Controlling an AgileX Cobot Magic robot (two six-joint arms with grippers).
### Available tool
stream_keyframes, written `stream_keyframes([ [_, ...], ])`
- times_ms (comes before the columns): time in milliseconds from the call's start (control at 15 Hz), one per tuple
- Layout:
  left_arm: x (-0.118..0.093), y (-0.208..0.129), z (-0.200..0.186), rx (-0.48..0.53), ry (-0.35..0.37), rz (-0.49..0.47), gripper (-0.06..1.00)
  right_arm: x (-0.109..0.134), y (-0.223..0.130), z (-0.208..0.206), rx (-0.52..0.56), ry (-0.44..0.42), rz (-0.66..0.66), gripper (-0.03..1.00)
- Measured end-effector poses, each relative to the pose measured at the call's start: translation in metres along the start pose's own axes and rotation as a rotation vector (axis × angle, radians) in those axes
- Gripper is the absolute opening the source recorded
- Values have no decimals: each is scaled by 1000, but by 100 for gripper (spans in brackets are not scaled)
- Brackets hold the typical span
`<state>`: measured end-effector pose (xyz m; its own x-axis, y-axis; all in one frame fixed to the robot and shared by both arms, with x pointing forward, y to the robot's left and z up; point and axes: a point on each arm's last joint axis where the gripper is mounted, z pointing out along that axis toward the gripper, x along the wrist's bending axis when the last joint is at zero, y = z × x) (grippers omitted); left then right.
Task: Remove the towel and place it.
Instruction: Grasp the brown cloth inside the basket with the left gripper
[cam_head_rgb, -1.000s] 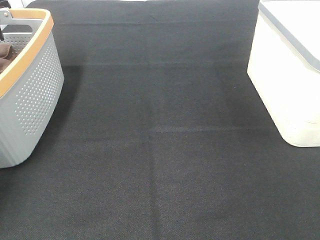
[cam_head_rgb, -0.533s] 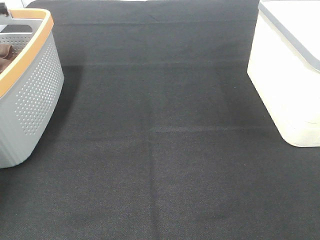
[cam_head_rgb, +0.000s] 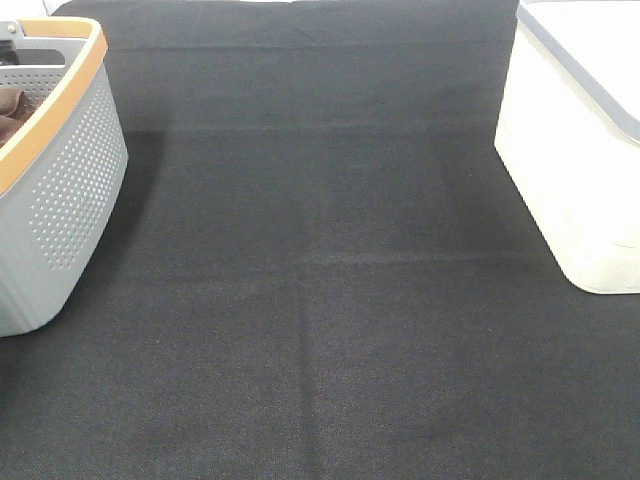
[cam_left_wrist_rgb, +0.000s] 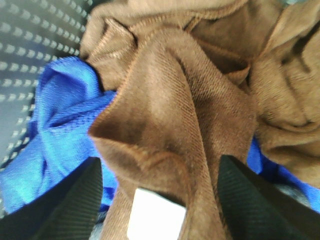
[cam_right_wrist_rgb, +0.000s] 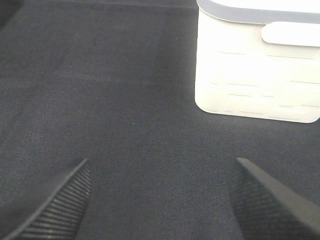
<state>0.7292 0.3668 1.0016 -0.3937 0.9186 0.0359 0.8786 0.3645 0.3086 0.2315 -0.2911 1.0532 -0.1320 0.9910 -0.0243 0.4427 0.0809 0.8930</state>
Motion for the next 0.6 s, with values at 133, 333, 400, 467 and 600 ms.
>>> stream_keyframes([
  [133,-1,-1,6,11,3,1,63,0,0,0,0,0,0,73],
  [333,-1,-1,7,13,4,3,56,0,0,0,0,0,0,73],
  [400,0,-1,8,14,10,5,50,0,0,0,0,0,0,73],
  [467,0,-1,11,17,20,10,44,0,0,0,0,0,0,73],
  [600,2,-1,15,19,42,20,30,0,0,0,0,0,0,73],
])
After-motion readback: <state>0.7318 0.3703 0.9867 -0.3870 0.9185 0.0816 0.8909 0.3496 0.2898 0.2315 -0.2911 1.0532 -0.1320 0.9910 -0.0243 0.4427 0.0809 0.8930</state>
